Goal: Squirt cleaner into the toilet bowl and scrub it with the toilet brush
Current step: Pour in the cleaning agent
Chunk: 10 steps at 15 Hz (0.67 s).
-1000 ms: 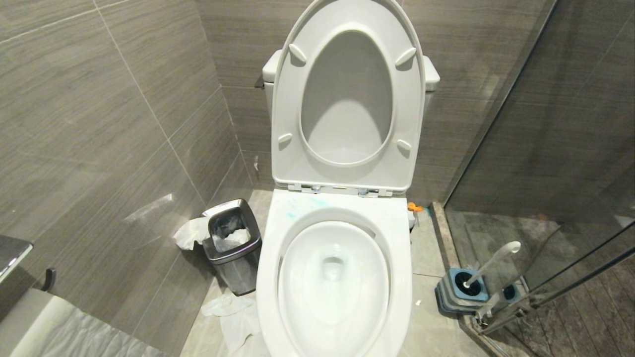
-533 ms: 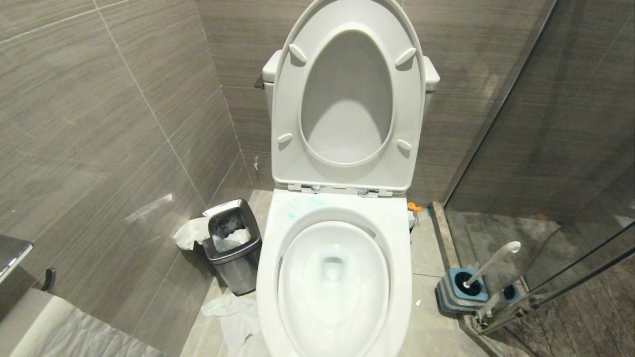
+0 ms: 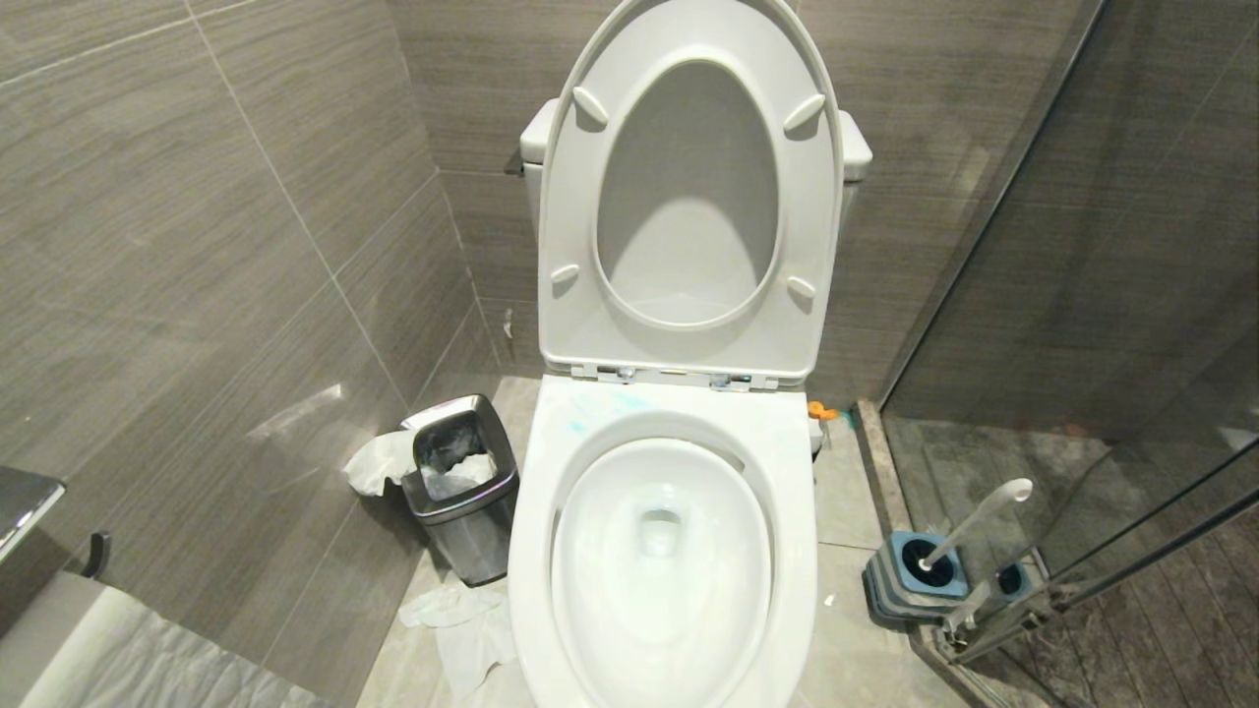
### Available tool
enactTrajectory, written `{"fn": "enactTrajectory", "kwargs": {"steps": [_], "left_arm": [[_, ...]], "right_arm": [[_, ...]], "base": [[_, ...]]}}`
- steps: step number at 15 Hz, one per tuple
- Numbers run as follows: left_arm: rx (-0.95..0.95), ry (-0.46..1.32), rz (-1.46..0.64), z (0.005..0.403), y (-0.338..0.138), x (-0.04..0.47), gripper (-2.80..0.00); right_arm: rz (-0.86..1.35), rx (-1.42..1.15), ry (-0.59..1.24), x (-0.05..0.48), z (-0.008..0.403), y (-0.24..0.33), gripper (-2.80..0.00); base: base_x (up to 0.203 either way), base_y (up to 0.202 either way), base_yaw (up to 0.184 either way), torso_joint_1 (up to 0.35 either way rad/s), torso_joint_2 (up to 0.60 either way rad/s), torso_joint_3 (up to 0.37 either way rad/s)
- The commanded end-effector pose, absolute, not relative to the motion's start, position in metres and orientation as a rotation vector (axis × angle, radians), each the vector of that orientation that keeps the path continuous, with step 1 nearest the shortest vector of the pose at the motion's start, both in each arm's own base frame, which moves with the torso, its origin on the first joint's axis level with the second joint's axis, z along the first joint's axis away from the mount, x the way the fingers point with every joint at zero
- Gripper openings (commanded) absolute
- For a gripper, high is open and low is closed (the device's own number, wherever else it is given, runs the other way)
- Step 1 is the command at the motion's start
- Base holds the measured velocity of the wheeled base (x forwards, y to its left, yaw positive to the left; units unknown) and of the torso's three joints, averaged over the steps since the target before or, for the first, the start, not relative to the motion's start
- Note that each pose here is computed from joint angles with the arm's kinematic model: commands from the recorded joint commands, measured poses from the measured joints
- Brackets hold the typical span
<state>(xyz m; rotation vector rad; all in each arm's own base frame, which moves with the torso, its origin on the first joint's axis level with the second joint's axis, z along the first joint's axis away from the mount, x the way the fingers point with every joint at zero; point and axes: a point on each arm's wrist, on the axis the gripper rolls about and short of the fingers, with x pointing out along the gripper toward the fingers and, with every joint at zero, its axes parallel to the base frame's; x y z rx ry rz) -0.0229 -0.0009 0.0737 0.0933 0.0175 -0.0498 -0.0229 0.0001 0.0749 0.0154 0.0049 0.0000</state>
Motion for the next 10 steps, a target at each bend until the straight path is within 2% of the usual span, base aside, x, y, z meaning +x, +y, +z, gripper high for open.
{"fn": "enactTrajectory", "kwargs": {"steps": [1,10], "left_arm": [[0.086,0.016,-0.048,0.0741,-0.0008,-0.0228,-2.80],[0.024,0.013,-0.031,0.0740,-0.0004,-0.0226,-2.80]], "right_arm": [[0.000,0.015,0.005,-0.0229,0.0750,0.0001,-2.80],[0.000,0.015,0.006,-0.0228,0.0749,0.0001,-2.80]], "base": [[0.000,0.000,0.000,0.000,0.00,0.000],[0.000,0.000,0.000,0.000,0.00,0.000]]}}
